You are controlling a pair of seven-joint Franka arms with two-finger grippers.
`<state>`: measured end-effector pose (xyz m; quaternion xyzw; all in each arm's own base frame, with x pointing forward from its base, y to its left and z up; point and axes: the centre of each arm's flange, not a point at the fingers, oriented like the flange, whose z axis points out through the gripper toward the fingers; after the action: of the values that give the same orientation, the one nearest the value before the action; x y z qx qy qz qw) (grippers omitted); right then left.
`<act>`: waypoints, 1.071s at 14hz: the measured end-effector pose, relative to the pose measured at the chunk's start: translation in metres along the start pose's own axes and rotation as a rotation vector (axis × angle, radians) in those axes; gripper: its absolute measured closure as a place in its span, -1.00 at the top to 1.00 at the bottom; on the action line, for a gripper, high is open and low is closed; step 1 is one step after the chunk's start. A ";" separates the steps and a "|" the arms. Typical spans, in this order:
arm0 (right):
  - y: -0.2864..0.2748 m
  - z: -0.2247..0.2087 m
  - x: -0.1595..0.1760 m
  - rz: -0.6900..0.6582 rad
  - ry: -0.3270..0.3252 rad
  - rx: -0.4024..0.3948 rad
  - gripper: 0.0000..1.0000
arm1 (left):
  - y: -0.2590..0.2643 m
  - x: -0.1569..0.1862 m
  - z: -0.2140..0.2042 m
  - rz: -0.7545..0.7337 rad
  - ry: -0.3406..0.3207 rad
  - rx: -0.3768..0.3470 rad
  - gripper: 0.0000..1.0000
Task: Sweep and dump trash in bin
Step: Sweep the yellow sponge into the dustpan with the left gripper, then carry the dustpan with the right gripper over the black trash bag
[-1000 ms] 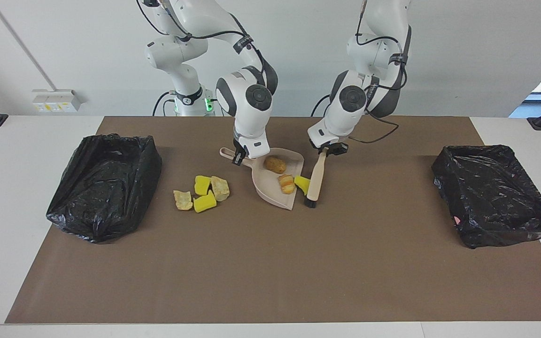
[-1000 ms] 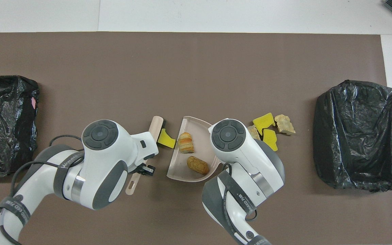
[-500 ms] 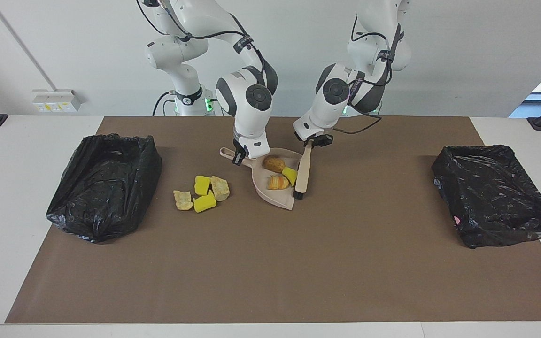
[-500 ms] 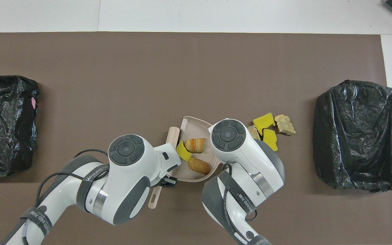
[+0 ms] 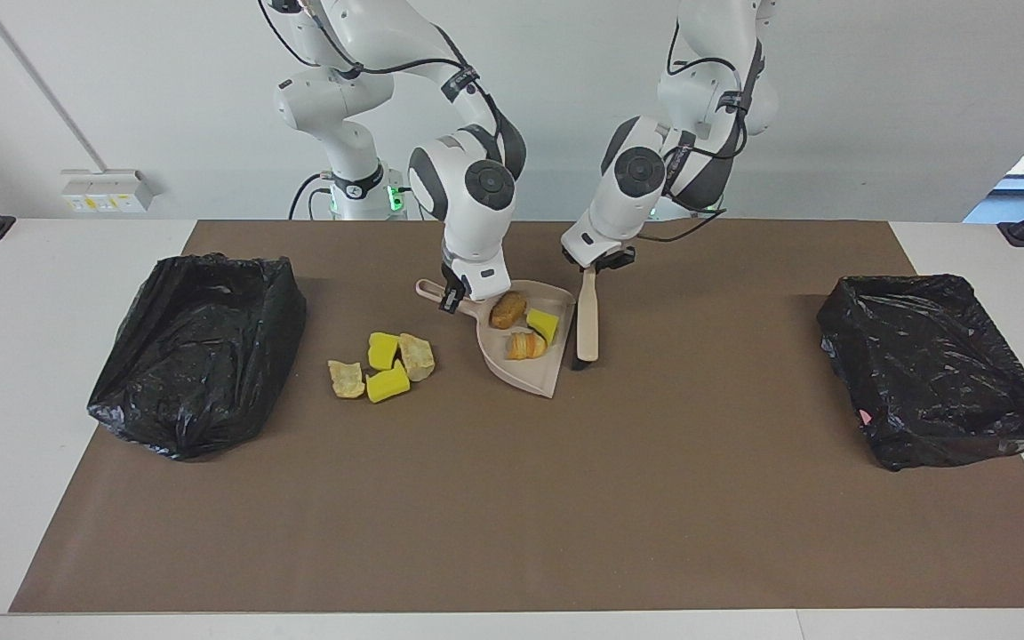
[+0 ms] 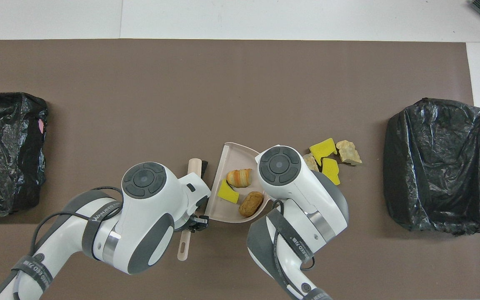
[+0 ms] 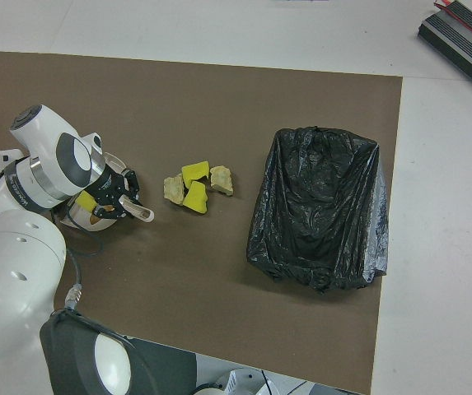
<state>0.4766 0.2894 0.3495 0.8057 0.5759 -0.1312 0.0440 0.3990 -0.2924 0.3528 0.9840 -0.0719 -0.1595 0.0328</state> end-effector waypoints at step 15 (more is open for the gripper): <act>0.061 -0.076 -0.091 0.099 0.069 -0.017 -0.37 | 0.054 -0.130 0.054 -0.102 0.071 0.110 -0.48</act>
<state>0.5186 0.2030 0.4414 0.8369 0.5376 -0.0960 0.0373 0.2526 -0.3286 0.3462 0.9918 -0.0293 -0.1216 -0.0270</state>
